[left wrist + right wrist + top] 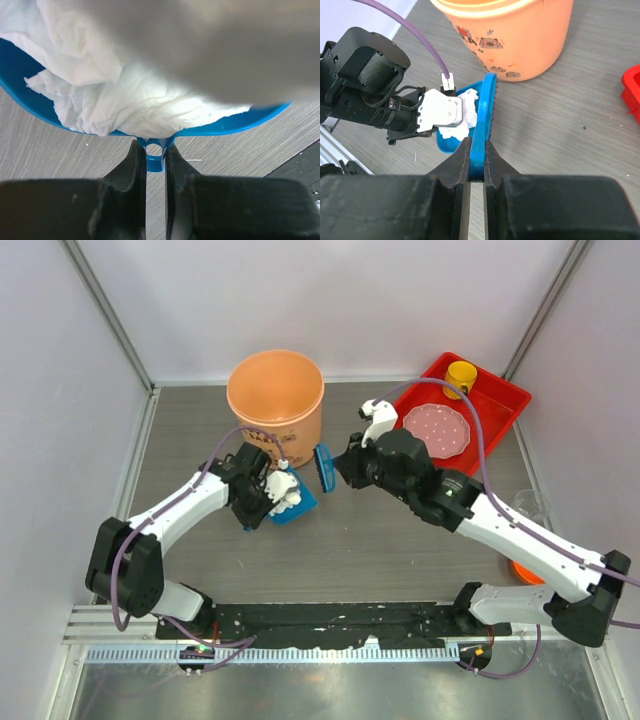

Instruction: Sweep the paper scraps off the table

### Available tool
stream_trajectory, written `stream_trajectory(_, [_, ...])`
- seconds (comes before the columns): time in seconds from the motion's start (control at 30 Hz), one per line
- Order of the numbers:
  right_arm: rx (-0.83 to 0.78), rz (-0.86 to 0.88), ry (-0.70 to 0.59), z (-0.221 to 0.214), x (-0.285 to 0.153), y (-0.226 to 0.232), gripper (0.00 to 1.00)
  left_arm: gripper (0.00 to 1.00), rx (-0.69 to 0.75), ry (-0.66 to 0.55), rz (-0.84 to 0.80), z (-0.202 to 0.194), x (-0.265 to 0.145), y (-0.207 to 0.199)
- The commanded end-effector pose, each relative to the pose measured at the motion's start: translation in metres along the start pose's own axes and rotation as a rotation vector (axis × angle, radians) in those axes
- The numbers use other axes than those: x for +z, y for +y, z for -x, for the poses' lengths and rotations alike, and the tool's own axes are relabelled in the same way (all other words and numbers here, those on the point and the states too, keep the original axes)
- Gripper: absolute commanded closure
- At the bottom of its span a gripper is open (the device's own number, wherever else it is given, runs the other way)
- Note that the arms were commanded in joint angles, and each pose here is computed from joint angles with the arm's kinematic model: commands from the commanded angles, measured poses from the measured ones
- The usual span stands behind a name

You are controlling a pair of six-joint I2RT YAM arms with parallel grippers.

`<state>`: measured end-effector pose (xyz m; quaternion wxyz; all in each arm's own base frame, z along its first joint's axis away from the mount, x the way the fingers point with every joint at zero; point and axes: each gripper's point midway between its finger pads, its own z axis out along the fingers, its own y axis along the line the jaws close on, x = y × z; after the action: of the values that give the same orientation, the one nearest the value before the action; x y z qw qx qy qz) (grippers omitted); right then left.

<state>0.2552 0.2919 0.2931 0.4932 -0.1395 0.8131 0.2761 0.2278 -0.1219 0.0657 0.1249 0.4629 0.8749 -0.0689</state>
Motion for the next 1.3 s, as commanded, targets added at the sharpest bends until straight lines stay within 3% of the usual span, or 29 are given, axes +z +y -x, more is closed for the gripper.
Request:
stream_trajectory(0.0, [-0.014, -0.01, -0.181, 0.057, -0.041, 0.0, 0.99, 1.0, -0.024, -0.096, 0.057, 0.022, -0.037, 0.007])
stream_trajectory(0.33, [-0.061, -0.17, -0.244, 0.069, -0.084, -0.04, 0.99, 1.0, -0.045, -0.103, -0.024, 0.033, -0.094, -0.013])
stream_trajectory(0.73, [-0.106, -0.261, -0.167, 0.04, -0.069, -0.06, 0.99, 1.0, -0.091, -0.185, 0.088, 0.07, -0.158, 0.012])
stream_trajectory(1.03, [-0.098, -0.256, -0.148, 0.029, -0.07, -0.063, 0.99, 1.0, -0.194, -0.273, 0.166, 0.103, -0.189, 0.075])
stream_trajectory(1.23, [-0.097, -0.253, -0.143, 0.026, -0.073, -0.064, 0.99, 1.0, -0.219, -0.298, 0.447, 0.136, -0.217, 0.153])
stream_trajectory(1.27, [-0.096, -0.25, -0.146, 0.026, -0.074, -0.064, 0.99, 1.0, -0.23, -0.309, 0.56, 0.138, -0.24, 0.17])
